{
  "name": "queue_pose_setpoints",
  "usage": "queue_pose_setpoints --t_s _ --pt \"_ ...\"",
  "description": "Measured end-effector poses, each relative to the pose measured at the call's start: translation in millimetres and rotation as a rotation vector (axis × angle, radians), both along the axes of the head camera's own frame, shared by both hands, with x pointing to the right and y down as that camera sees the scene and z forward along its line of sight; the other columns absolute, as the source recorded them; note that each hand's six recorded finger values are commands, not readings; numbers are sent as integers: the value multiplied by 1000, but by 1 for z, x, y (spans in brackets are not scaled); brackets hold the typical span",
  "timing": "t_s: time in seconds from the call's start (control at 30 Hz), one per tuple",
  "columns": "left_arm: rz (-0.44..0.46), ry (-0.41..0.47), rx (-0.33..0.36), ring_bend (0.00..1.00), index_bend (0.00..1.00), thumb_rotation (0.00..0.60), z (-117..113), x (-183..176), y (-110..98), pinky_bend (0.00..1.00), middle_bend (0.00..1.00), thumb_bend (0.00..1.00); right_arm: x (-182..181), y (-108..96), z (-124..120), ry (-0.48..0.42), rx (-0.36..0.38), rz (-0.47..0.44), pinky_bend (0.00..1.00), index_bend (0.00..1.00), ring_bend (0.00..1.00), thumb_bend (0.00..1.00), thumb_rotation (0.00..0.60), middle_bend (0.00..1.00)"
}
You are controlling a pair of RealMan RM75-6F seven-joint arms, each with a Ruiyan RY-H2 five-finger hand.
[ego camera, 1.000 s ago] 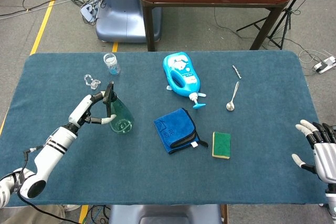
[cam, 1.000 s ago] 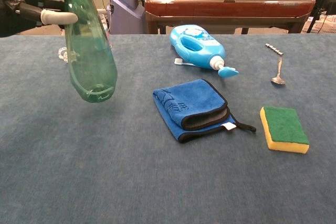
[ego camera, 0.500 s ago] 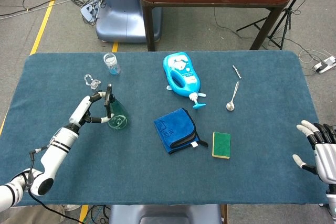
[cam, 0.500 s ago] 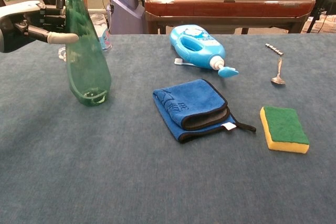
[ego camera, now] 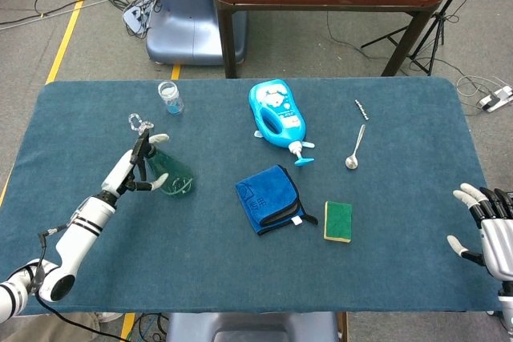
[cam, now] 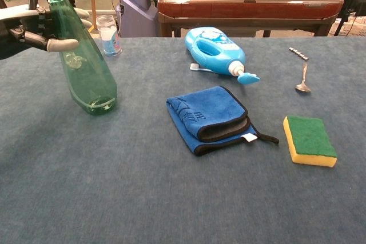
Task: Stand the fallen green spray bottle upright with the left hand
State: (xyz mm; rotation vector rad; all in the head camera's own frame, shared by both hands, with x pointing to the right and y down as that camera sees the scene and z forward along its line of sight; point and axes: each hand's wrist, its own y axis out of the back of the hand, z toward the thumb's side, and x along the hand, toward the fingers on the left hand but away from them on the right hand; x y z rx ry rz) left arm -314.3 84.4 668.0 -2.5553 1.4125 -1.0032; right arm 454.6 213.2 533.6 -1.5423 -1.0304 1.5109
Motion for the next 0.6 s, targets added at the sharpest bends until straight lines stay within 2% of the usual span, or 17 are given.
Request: queue_pose_setpoints --t_s 0.43,0.6 --pt "25 -16 -8 0 75 600 -10 -9 8 0 66 360 0 -1 1 -6 2 -1 91 211 88 179 600 165" --pt "63 -98 35 0 68 600 -13 -18 12 0 62 360 1 -1 1 -5 2 1 91 211 88 179 600 165"
